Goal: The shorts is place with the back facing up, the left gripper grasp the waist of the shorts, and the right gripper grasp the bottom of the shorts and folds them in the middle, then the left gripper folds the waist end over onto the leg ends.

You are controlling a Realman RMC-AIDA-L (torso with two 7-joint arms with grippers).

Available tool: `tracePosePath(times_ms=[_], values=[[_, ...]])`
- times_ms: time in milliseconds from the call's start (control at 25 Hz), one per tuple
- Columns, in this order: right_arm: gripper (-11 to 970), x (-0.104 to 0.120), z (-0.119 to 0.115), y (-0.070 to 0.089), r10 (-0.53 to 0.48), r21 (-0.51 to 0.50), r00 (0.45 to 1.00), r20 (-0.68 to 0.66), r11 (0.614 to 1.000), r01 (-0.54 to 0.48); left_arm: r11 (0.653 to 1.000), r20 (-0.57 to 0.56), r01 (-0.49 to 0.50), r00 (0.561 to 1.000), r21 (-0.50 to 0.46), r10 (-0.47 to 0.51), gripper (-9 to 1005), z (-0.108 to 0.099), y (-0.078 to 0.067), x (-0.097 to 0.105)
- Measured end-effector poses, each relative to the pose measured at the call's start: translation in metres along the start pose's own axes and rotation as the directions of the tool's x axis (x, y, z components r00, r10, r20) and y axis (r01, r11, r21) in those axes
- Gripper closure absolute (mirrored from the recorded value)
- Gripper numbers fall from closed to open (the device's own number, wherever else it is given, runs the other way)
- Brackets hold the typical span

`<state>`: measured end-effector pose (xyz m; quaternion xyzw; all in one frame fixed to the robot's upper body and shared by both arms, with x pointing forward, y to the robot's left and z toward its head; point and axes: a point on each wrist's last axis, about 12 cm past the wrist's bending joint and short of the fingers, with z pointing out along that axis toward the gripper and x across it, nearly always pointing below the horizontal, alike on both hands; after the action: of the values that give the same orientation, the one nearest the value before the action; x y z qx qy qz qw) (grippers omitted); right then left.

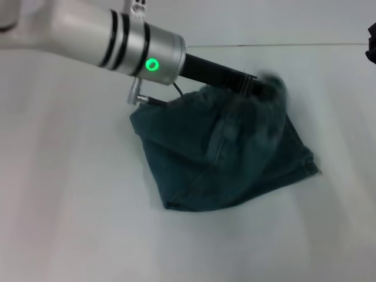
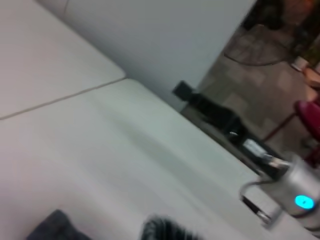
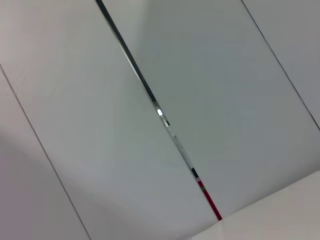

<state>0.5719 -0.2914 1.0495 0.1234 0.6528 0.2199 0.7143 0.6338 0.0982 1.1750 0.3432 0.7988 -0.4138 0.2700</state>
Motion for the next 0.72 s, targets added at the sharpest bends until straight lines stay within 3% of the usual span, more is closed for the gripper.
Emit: tracePosePath(times_ms=[120,320,560,720], values=[[940,0.003,0.0,0.001,0.001,-0.003,1.0,-0.012,1.0,-0.001,1.0,0.027,0.017,1.0,-0.014,-0.017,764,0.007,0.004,0.005],[940,0.008,-0.001,0.004,0.003,0.0,0.999,-0.04,1.0,-0.003,0.999,0.082,0.018,0.996,0.04,-0.021,746,0.006,0.002,0.01],[940,0.01,0.0,0.008,-0.029,-0.081,0.995,-0.091,0.997,0.022,0.995,0.109,0.019,0.994,0.095,-0.03,510,-0.015,0.001,0.022],[940,-0.008,0.003,0.009,-0.051,-0.29,0.98,-0.193,0.957,-0.008,0.995,0.185,0.034,0.981,0.094,-0.051,319,-0.049,0.008,0.043]])
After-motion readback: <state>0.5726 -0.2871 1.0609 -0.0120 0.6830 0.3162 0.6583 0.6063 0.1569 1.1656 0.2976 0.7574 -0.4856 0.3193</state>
